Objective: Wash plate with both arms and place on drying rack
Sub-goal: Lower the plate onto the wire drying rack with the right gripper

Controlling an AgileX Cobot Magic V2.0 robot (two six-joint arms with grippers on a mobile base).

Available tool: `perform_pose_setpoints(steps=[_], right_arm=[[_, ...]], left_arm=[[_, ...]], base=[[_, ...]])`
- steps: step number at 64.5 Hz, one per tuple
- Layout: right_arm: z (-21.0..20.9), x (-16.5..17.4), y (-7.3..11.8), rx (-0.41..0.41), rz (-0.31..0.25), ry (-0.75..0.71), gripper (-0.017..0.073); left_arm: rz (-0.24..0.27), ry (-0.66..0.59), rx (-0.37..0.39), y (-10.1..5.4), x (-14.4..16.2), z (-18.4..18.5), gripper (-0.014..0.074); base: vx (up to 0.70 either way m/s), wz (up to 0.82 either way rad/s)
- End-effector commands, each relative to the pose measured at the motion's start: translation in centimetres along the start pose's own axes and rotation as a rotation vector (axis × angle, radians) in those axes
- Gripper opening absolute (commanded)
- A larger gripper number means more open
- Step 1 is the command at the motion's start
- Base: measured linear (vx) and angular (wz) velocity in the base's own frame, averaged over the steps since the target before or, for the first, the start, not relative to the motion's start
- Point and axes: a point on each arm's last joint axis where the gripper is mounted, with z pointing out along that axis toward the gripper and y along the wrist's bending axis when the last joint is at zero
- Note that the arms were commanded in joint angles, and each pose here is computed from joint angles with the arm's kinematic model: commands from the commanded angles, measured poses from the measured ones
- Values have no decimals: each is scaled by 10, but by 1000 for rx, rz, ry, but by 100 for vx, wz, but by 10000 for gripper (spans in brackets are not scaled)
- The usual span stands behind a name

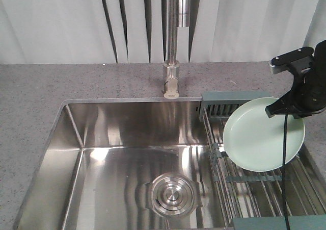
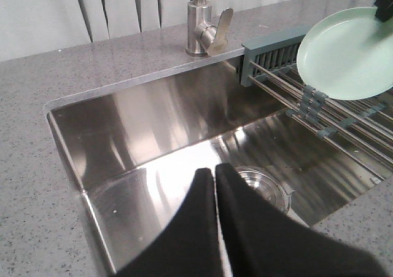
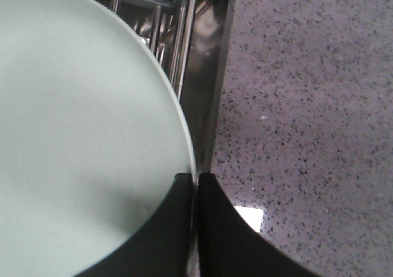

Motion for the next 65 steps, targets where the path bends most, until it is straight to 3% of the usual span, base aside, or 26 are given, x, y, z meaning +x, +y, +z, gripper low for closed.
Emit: perform_pose_setpoints(steps=[1,19,35,42,53,65], right_arm=[[-13,-11,-5,14,-16,-103,6],[3,-15,2,-39,-50,-92,90],[4,-14,0,-21,-58,-90,321],[2,-13,0,-21,-54,-79,377],[-30,-11,-2,-51,1,-160,296],[-94,-1,1,-171,15,-349,35]], left_arm=[[-25,-75,-8,0,-12,-2,-6],[-25,-75,-8,0,-12,-2,-6],[-24,-75,-9,0,-12,-2,-6],[-23,-75,-10,0,-12,-2,-6],[-23,-75,-10,0,-12,-2,-6],[-24,-74,-8,0,-12,-2,-6]], base=[[0,0],[0,0],[0,0],[0,0],[0,0],[0,0]])
